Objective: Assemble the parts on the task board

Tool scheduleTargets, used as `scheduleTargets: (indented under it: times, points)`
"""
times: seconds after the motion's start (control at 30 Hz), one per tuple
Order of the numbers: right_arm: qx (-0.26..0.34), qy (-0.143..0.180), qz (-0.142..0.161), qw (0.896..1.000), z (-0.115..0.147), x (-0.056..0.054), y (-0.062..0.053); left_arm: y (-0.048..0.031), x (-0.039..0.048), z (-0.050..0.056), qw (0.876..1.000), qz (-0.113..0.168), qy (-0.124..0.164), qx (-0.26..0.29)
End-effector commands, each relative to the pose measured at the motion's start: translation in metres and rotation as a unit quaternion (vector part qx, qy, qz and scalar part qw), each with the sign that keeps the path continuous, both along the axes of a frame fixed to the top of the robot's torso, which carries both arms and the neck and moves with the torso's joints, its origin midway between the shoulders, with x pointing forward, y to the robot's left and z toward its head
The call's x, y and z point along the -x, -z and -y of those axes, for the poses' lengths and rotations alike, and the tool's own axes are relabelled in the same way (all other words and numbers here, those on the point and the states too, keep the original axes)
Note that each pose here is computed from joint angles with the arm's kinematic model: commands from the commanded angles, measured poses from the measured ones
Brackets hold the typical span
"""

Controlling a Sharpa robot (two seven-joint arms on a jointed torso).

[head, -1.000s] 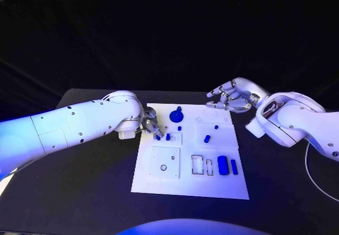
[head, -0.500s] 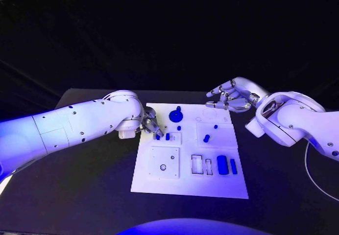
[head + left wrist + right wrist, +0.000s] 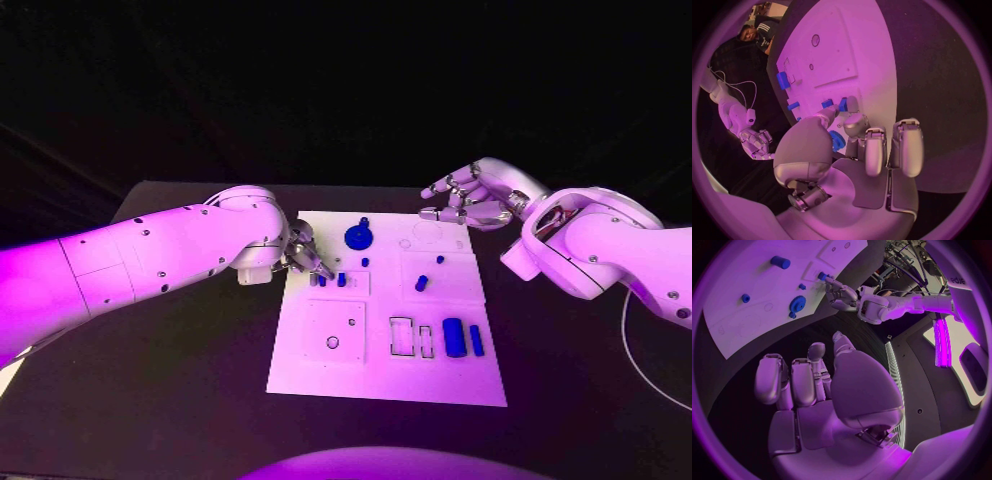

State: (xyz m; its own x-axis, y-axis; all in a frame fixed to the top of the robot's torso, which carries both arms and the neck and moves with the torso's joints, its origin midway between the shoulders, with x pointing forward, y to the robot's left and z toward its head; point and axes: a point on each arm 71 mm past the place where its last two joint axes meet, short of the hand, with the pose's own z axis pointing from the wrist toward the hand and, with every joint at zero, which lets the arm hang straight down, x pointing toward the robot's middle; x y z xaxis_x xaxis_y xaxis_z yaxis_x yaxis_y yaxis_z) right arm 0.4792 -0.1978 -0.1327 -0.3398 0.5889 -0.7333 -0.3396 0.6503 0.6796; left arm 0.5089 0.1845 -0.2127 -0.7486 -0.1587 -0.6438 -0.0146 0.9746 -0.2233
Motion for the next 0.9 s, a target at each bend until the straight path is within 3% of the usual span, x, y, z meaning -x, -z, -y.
scheduleTargets:
  times: [0.03,0.3,0.63,0.8,0.9]
  points:
    - [0.002,-0.004,0.001,1.000,-0.001,0.000,0.000,-0.0021,0.0000,-0.002,1.000,0.015,-0.012,0.005]
    - [0.001,-0.004,0.000,1.000,0.000,0.000,0.000,-0.0107,-0.0011,-0.005,0.997,0.041,-0.043,0.057]
    - [0.001,-0.003,-0.002,1.000,0.000,0.000,0.001,-0.0213,-0.0030,-0.009,0.981,0.042,-0.090,0.168]
    - [0.001,-0.003,-0.002,1.000,0.000,0.000,0.001,-0.0254,-0.0063,-0.008,0.974,0.067,-0.087,0.198]
    - [0.001,-0.003,-0.002,1.000,0.000,0.000,0.001,-0.0299,-0.0084,0.000,0.966,0.105,-0.052,0.230]
